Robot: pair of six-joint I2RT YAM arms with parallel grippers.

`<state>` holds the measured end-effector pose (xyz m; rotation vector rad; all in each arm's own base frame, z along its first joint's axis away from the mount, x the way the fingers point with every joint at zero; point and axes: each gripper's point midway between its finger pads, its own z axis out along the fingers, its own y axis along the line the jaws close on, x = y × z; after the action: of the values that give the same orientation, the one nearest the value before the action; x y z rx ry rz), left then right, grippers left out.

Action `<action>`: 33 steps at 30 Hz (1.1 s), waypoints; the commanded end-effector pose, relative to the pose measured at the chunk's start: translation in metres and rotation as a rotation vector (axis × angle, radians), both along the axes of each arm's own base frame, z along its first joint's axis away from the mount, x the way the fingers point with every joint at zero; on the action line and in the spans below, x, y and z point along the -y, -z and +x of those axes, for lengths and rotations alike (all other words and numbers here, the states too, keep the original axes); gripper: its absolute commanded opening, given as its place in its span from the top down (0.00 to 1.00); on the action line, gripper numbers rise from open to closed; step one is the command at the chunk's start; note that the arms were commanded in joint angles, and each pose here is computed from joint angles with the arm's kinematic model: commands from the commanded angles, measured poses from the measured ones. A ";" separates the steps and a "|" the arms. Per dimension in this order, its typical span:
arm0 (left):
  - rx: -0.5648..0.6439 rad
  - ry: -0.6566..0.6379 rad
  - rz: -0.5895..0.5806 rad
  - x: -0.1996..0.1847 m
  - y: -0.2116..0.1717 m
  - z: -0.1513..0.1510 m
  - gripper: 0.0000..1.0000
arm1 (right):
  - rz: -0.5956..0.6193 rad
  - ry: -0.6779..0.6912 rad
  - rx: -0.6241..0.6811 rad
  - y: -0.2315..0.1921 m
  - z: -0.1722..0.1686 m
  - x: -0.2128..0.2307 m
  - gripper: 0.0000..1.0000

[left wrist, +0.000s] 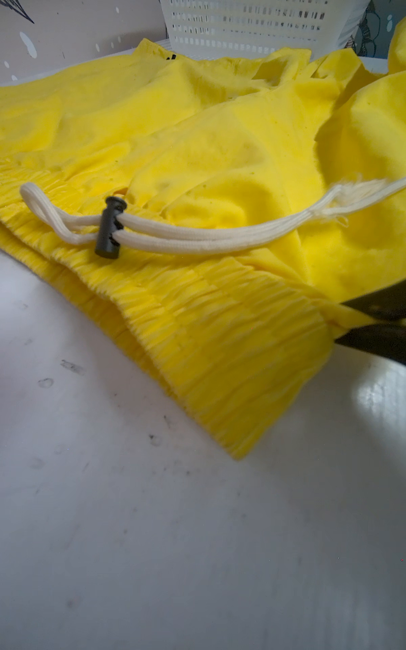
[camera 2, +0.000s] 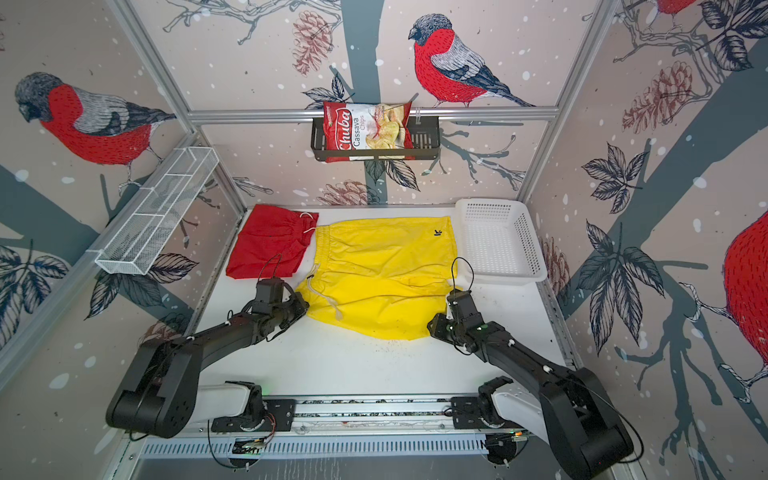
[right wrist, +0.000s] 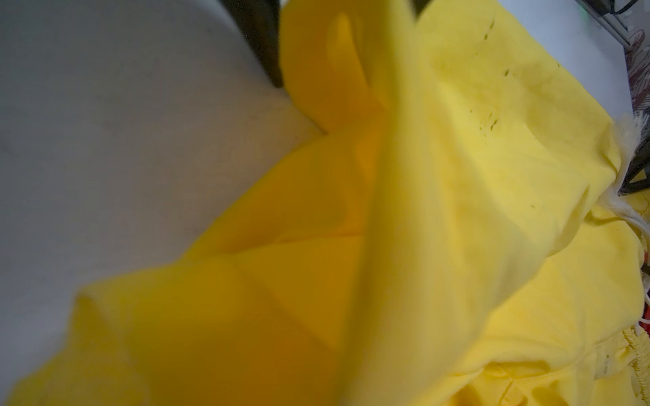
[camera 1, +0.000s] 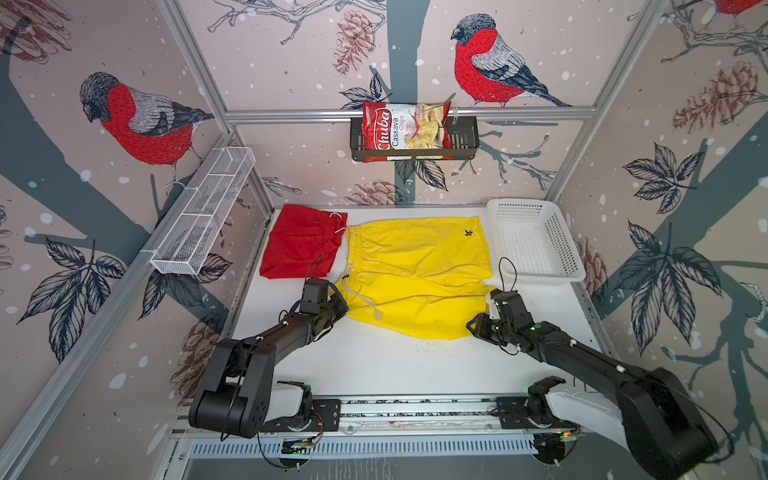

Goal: Fold and stack the shorts

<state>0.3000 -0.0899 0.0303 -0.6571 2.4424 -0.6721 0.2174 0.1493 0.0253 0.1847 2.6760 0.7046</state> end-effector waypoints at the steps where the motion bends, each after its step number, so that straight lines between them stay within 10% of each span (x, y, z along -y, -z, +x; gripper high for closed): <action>1: 0.010 0.008 -0.015 0.003 -0.002 0.001 1.00 | 0.038 -0.050 0.048 -0.022 0.017 -0.018 0.99; 15: 0.029 0.009 -0.022 0.003 -0.010 0.003 1.00 | -0.319 0.060 0.180 -0.181 0.050 0.038 0.99; 25: 0.025 0.014 -0.020 0.004 -0.008 0.005 1.00 | -0.407 -0.016 -0.048 -0.151 0.019 0.047 0.69; 33: 0.015 0.014 -0.015 0.004 -0.005 0.003 1.00 | -0.253 -0.086 -0.111 -0.106 0.006 0.018 0.62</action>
<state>0.3032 -0.0970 0.0367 -0.6397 2.4295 -0.7295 0.2281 0.1143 0.1418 0.0679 2.8497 0.2529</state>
